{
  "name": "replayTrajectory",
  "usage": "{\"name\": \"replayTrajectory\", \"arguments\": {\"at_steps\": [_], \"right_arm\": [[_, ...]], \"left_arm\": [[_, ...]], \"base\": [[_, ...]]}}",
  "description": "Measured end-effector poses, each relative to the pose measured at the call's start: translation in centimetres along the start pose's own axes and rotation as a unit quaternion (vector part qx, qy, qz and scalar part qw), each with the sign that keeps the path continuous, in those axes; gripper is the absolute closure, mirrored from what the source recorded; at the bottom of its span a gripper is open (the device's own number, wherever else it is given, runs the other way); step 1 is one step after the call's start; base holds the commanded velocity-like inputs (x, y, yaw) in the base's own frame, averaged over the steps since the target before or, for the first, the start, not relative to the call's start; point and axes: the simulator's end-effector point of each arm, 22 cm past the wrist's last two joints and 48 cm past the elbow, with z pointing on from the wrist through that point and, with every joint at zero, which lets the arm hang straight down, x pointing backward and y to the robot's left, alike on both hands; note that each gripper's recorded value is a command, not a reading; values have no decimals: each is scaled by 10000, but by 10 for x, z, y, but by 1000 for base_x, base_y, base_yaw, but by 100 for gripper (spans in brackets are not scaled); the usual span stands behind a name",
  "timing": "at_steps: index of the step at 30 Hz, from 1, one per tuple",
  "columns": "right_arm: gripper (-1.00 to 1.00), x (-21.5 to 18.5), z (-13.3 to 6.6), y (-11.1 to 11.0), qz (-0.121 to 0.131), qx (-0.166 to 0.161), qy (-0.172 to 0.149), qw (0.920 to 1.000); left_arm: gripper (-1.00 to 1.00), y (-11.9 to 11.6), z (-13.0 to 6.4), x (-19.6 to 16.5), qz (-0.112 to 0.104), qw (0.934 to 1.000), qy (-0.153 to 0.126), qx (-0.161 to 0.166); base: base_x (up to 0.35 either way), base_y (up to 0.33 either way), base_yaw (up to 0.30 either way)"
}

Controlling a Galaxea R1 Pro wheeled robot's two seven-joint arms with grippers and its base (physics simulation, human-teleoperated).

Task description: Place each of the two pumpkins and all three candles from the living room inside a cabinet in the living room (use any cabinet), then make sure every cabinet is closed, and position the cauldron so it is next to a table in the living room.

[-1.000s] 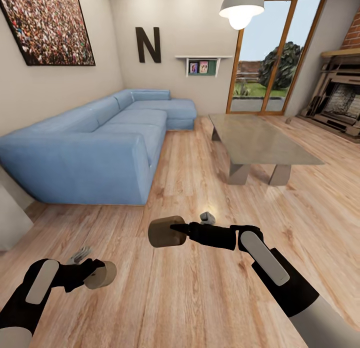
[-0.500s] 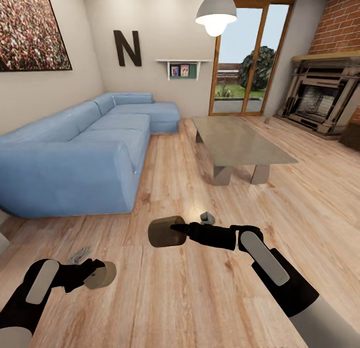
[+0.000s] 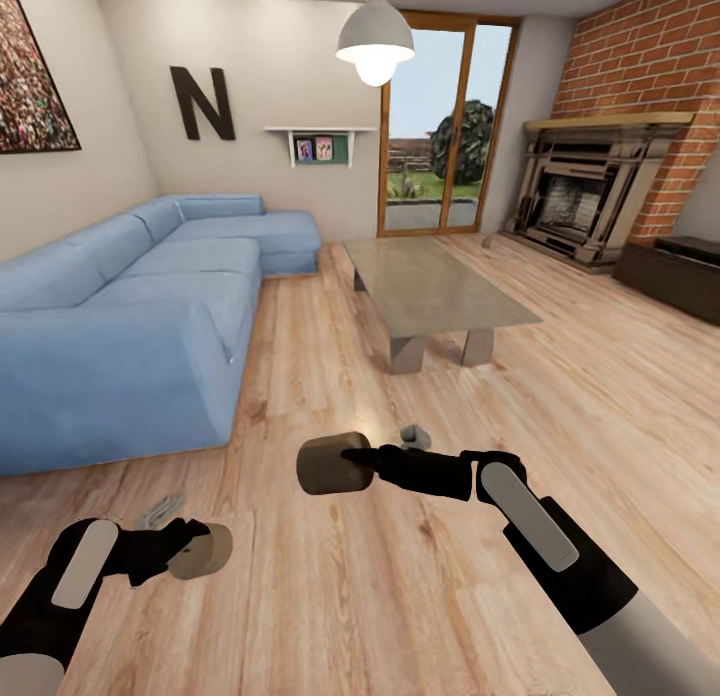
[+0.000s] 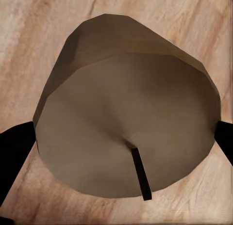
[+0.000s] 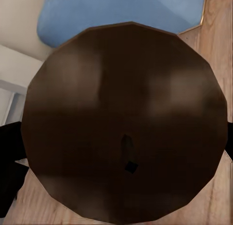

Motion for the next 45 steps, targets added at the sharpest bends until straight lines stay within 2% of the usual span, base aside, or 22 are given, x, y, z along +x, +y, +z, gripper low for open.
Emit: {"name": "replayTrajectory", "arguments": {"at_steps": [8, 12, 21, 30, 45], "right_arm": [[100, -12, -6, 15, -20, -5, -12, 10000], [100, -15, -7, 13, 43, 63, 15, 10000], [100, -27, -13, 34, 86, -101, 13, 9999], [100, -38, -19, 46, 106, -77, 9, 9999], [100, -57, -29, 62, 160, -2, -15, 9999]], "left_arm": [[100, -10, -16, -7, 7, 10000, -24, 18], [100, -14, -24, -11, 11, 10000, -32, 25], [100, -25, -42, -19, 16, 10000, -56, 45], [100, -38, -58, -22, 119, 9999, -38, 48], [100, -54, -87, -33, 128, 9999, -61, 73]], "base": [[0, 0, -260], [0, 0, -260], [0, 0, -260], [0, 0, -260], [0, 0, -260]]}}
